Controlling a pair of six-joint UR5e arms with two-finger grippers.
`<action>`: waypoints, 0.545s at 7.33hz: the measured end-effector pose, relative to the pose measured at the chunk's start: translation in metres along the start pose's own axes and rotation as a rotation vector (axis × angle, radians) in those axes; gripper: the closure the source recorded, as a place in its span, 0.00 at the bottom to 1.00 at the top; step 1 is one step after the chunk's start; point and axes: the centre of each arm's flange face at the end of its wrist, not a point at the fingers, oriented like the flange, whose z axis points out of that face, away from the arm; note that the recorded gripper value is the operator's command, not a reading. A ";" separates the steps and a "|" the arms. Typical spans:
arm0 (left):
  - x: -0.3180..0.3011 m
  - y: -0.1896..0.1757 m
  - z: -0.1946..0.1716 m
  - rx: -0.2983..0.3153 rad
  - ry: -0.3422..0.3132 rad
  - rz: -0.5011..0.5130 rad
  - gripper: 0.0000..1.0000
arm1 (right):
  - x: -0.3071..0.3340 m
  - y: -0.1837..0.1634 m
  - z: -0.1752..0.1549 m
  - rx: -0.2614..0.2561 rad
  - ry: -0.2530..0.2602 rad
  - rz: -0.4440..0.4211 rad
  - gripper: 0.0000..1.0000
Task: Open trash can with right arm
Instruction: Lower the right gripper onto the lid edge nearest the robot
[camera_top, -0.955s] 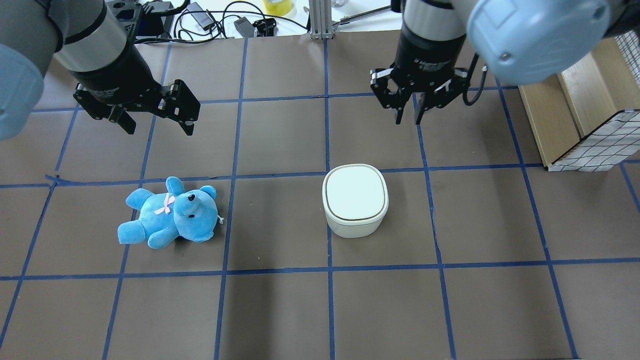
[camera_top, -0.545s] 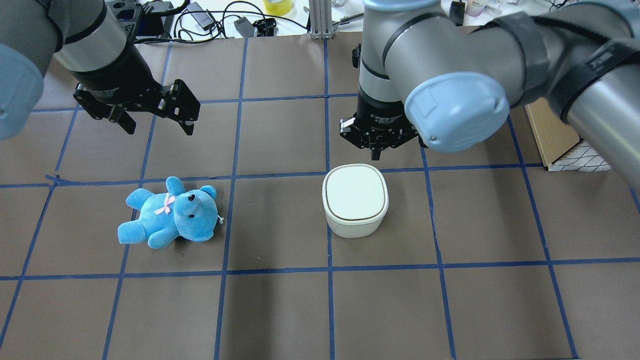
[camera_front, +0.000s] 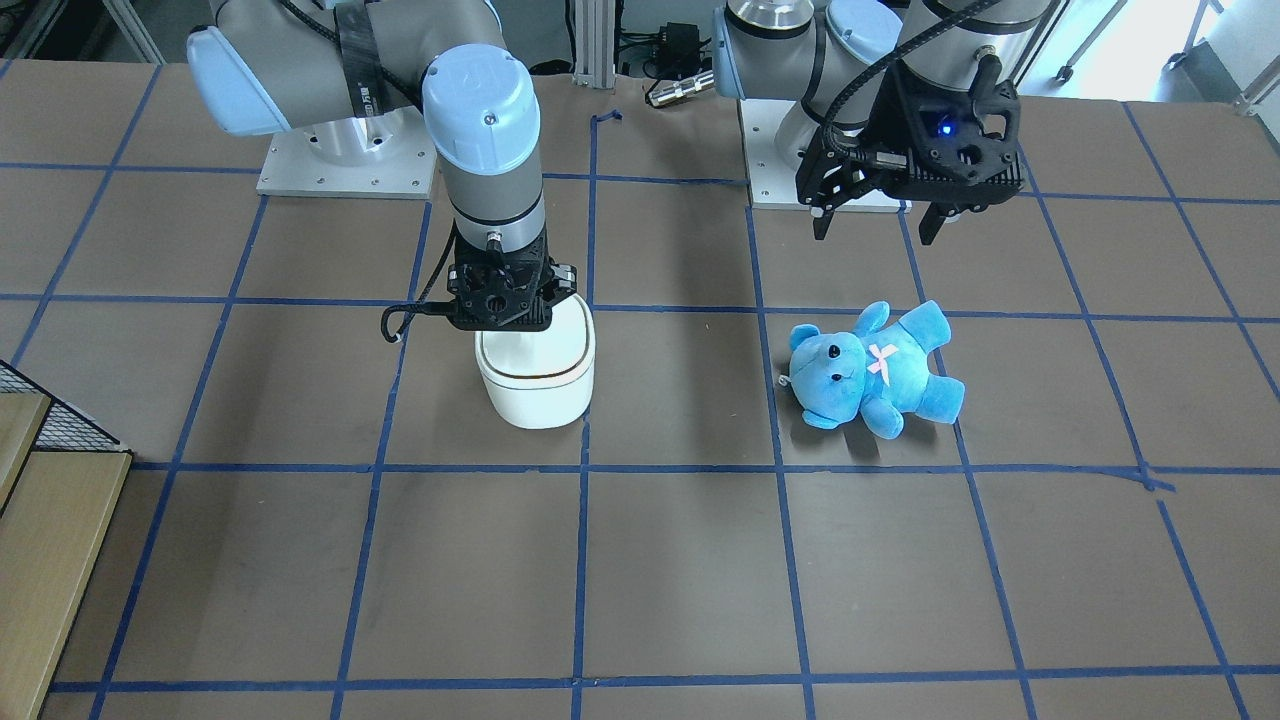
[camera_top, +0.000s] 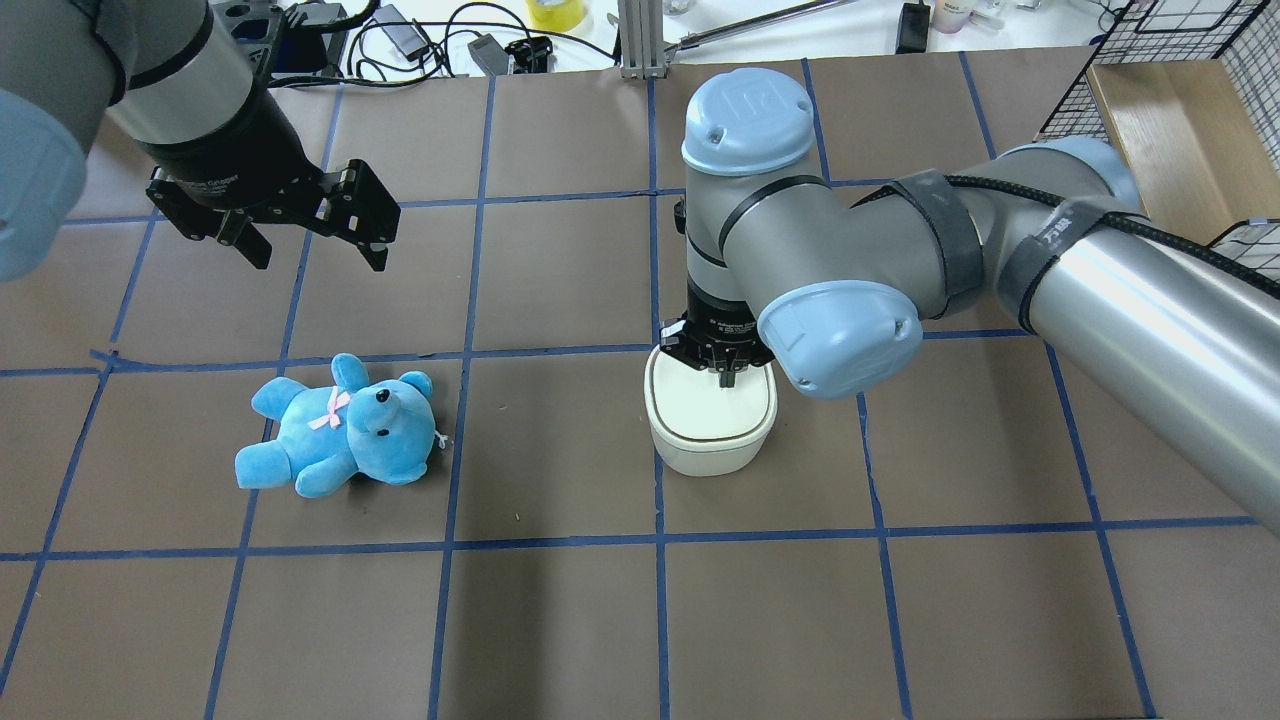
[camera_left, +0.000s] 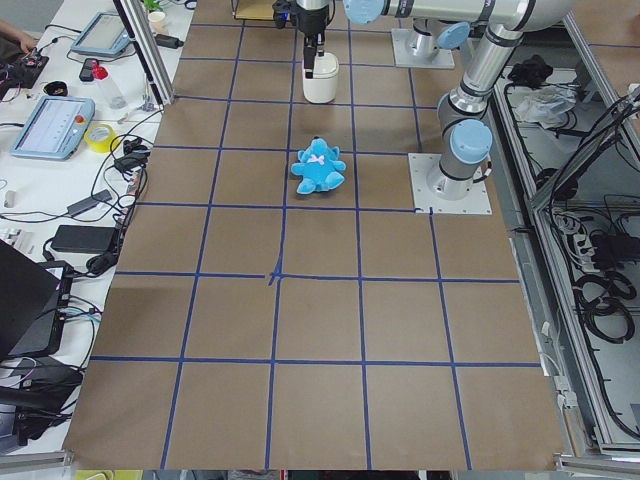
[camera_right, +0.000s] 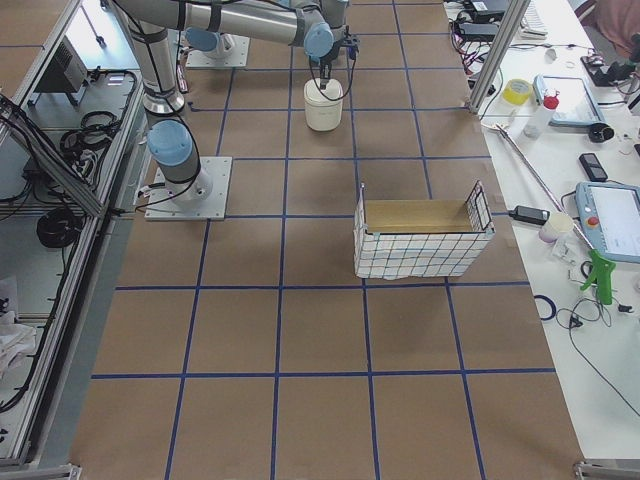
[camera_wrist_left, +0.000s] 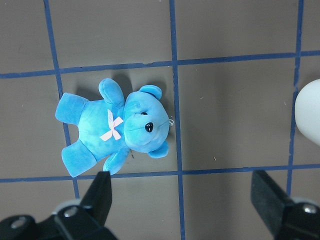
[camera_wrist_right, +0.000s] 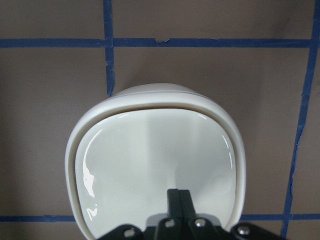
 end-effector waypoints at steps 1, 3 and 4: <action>0.000 0.000 0.000 0.000 0.000 0.000 0.00 | -0.001 0.000 0.005 -0.007 0.002 -0.002 1.00; 0.000 0.000 0.000 0.000 0.000 0.000 0.00 | 0.000 0.002 0.014 -0.018 0.007 -0.004 1.00; 0.000 0.000 0.000 0.000 0.000 0.000 0.00 | 0.000 0.003 0.017 -0.019 0.008 -0.004 0.95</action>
